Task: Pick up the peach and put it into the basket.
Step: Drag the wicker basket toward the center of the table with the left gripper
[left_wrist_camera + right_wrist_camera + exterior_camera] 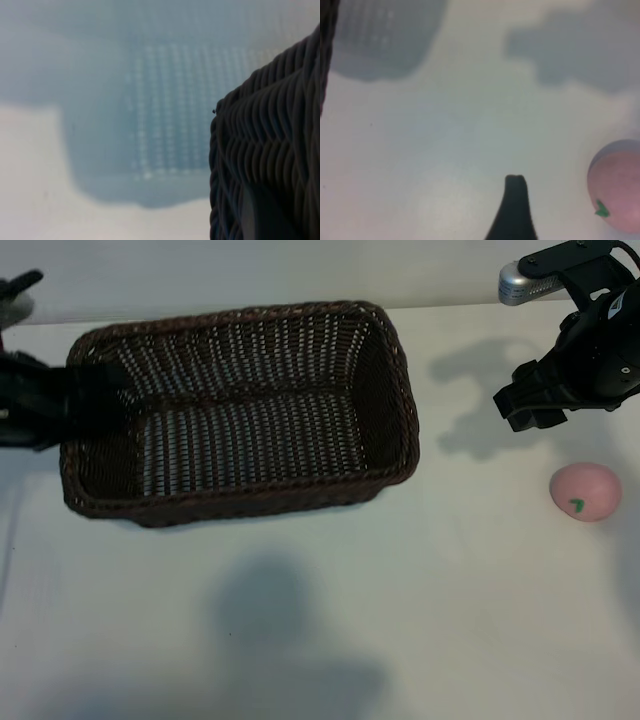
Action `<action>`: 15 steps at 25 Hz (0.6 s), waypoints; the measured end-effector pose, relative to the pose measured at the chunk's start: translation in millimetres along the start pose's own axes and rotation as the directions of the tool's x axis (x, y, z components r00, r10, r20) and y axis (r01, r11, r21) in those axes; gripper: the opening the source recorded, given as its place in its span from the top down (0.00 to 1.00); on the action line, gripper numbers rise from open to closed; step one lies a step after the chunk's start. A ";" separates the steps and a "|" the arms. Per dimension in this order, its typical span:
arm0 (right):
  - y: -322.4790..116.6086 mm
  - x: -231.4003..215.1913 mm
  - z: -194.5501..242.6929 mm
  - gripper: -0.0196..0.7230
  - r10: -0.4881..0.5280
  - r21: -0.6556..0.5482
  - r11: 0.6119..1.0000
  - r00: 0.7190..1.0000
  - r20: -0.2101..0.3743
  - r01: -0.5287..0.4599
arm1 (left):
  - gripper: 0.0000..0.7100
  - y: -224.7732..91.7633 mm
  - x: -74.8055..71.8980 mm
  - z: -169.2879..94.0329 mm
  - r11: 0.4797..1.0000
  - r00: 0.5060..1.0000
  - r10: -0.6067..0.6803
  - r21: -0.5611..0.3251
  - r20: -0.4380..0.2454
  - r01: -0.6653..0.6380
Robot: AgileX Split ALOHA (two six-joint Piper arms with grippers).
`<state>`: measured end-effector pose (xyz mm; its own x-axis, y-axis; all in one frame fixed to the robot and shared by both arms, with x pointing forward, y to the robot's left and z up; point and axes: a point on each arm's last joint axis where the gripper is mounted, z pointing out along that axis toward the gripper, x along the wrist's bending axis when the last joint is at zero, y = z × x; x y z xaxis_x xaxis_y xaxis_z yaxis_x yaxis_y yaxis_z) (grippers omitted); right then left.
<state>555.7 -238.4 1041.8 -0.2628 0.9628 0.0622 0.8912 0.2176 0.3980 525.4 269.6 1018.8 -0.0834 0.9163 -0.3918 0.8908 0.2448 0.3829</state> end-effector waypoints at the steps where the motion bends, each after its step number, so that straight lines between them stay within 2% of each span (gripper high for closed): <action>1: -0.1 0.0 0.0 0.19 0.000 0.001 1.000 1.000 0.000 0.000 | 0.78 4.7 -0.5 2.6 1.000 1.000 0.005 0.005 -0.001 -0.005; 7: -0.1 0.0 0.0 0.19 0.000 0.001 1.000 1.000 0.000 0.000 | 0.78 23.8 -1.9 22.9 0.999 0.999 0.033 0.036 -0.007 -0.033; 15: -0.1 0.0 0.0 0.19 0.000 0.001 1.000 1.000 0.000 0.000 | 0.78 33.0 -31.3 60.4 0.996 0.998 0.067 0.050 0.017 -0.068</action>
<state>555.6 -238.4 1041.8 -0.2629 0.9628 0.0623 0.8915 0.2177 0.3972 584.4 229.9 993.3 -0.0161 0.9252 -0.3792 0.9157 0.1659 0.3660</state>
